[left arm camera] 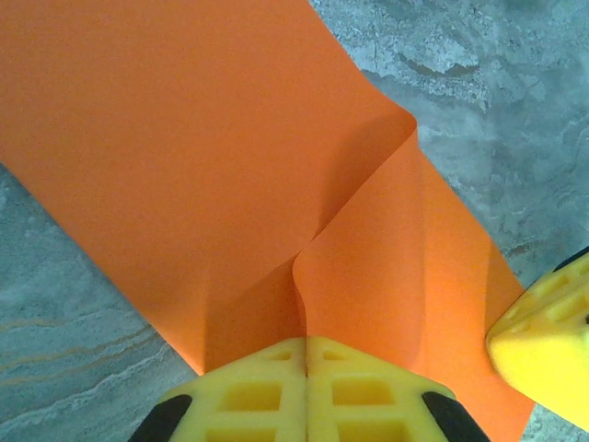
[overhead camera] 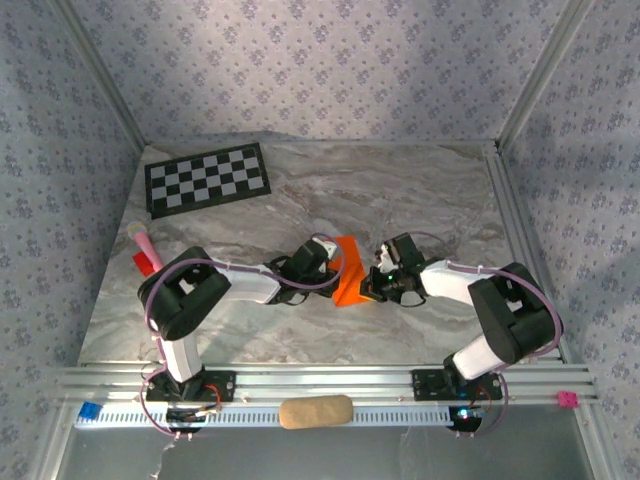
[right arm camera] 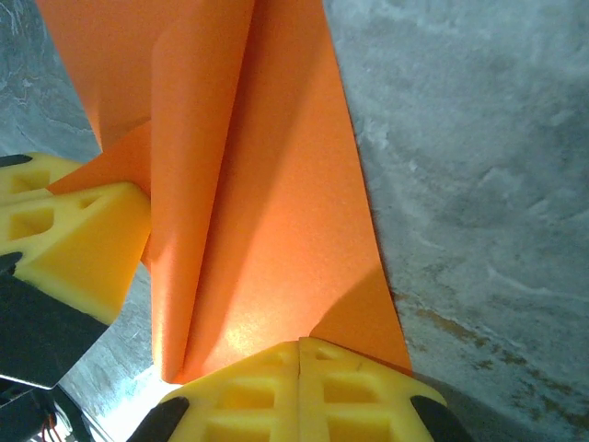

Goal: Fold a paper plane with a square sheet of paper (pick it up from the middle)
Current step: Third fold the triangle at the center of the table.

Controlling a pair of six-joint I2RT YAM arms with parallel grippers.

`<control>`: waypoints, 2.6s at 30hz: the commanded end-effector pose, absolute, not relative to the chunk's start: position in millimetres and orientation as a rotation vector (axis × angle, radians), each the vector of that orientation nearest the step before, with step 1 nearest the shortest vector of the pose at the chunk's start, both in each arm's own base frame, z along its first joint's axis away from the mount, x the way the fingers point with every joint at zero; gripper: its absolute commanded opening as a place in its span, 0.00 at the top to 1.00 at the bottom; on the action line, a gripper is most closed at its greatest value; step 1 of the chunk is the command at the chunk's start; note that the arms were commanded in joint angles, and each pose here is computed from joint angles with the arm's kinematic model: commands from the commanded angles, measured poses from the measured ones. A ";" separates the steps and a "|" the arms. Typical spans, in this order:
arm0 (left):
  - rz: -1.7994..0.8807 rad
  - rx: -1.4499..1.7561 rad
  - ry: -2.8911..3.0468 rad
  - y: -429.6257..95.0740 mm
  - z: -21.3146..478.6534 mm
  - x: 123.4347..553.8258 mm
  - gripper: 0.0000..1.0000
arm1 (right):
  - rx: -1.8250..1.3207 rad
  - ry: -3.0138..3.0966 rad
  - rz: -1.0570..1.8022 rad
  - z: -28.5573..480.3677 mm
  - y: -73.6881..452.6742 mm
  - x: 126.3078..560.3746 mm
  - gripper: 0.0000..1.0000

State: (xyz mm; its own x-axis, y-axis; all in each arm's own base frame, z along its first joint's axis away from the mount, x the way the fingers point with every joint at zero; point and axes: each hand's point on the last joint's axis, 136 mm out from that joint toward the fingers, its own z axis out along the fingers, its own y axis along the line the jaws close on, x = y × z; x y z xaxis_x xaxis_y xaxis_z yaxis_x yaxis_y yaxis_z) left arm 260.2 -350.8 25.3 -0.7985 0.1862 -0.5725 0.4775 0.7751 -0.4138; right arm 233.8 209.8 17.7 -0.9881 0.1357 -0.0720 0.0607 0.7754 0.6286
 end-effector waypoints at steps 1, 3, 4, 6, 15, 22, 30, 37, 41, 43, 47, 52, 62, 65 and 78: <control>-0.789 0.519 2.434 -355.0 35.8 264.8 0.91 | 0.195 2.917 0.898 2.1 196.5 227.9 0.96; -0.802 0.512 2.432 -353.2 35.8 266.6 0.91 | 0.195 2.918 0.898 1.7 196.3 228.0 0.96; -0.804 0.509 2.432 -352.7 35.6 267.3 0.90 | 0.193 2.918 0.901 1.9 196.7 228.0 0.96; -0.808 0.514 2.432 -352.8 35.7 267.1 0.90 | 0.193 2.920 0.902 1.5 196.6 228.1 0.96; -0.829 0.527 2.448 -354.8 29.7 264.2 0.90 | 0.192 2.927 0.905 -0.9 198.1 228.1 0.96; -0.817 0.523 2.462 -352.0 23.4 263.6 0.90 | 0.195 2.923 0.902 0.2 197.2 228.6 0.96; -0.801 0.536 2.451 -349.0 26.7 266.9 0.90 | 0.194 2.924 0.900 0.0 196.4 228.5 0.96; -0.779 0.549 2.449 -347.3 26.9 269.5 0.90 | 0.198 2.924 0.903 0.2 196.2 228.5 0.97; -0.775 0.544 2.442 -346.5 27.3 270.5 0.90 | 0.197 2.924 0.906 0.3 195.7 227.7 0.97; -0.767 0.548 2.439 -346.3 27.8 271.7 0.90 | 0.198 2.924 0.903 0.3 195.4 228.1 0.97; -0.774 0.561 2.433 -348.4 30.2 271.7 0.90 | 0.198 2.924 0.903 -0.2 195.0 228.1 0.97; -0.771 0.577 2.420 -348.9 33.4 272.2 0.90 | 0.204 2.925 0.896 -0.6 193.6 227.6 0.97; -0.770 0.630 2.402 -353.0 33.9 272.9 0.89 | 0.201 2.920 0.900 0.2 193.0 227.0 0.97; -0.767 0.628 2.425 -353.7 29.7 272.5 0.90 | 0.202 2.920 0.901 0.2 193.0 226.8 0.97; -0.800 0.639 2.450 -354.5 19.9 265.1 0.89 | 0.206 2.919 0.902 0.2 192.6 228.1 0.97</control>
State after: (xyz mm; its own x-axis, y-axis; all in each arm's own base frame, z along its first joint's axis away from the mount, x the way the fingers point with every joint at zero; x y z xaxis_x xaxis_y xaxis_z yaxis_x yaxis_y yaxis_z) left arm 267.5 -352.5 24.8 -0.7704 0.2597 -0.5822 0.5508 0.7310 -0.4029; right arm 237.4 209.2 17.5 -0.9880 0.1373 -0.0711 0.0618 0.7721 0.6325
